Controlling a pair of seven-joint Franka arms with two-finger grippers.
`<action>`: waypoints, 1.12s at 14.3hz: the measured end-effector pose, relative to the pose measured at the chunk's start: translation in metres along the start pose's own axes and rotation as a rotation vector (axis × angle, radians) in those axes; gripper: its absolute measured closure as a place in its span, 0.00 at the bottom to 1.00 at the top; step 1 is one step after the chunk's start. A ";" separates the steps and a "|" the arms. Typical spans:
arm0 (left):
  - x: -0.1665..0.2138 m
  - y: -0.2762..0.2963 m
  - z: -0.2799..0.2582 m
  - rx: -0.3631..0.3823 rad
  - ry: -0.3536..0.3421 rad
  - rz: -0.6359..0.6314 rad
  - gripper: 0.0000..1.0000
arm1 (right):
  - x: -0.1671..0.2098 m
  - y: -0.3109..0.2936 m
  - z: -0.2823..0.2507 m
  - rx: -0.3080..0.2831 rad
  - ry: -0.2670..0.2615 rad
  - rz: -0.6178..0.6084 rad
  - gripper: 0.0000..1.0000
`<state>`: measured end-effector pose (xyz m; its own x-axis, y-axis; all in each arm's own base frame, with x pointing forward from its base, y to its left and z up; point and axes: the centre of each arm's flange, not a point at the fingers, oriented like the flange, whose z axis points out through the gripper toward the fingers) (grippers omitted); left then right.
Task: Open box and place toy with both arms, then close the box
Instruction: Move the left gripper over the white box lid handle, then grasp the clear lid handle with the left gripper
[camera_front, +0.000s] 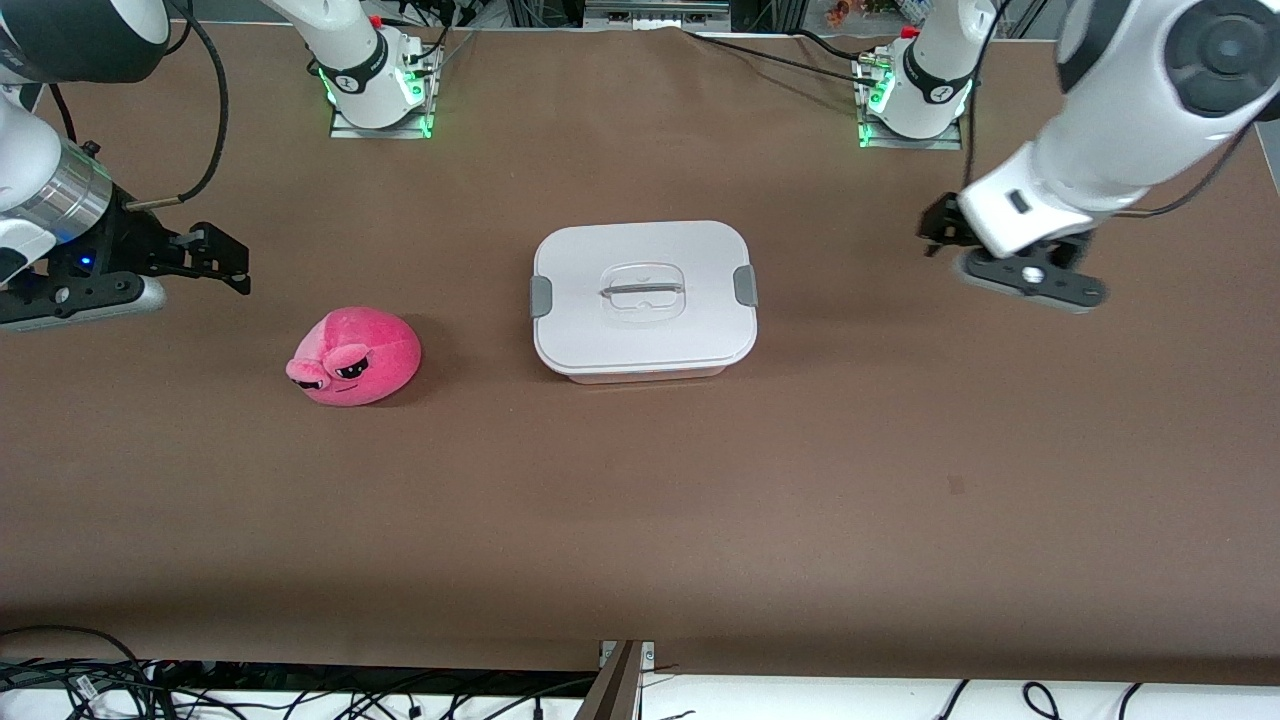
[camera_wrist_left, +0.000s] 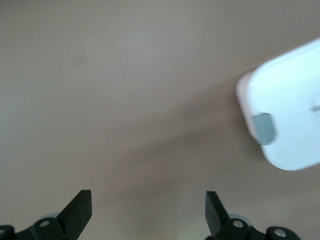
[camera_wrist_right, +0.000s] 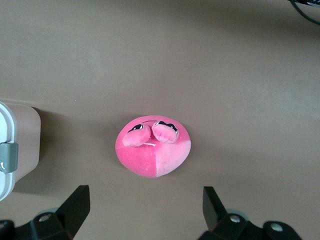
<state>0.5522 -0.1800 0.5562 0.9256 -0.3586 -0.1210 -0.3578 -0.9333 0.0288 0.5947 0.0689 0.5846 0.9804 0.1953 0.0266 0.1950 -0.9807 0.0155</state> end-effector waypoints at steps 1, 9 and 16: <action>0.004 0.019 -0.004 -0.026 0.011 0.076 0.00 | 0.000 0.000 0.000 -0.005 0.000 -0.001 0.00; 0.066 0.219 0.099 -0.196 0.093 0.499 0.00 | 0.000 -0.001 0.001 -0.007 -0.001 -0.002 0.00; 0.071 0.301 0.162 -0.067 0.139 0.822 0.00 | 0.002 -0.001 0.005 -0.007 -0.008 -0.003 0.00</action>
<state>0.4904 -0.4838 0.3952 0.3810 -0.9204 0.0876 -0.9217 -0.3707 0.1143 0.5966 0.0706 0.5798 0.9799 0.1986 0.0185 0.1982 -0.9799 0.0229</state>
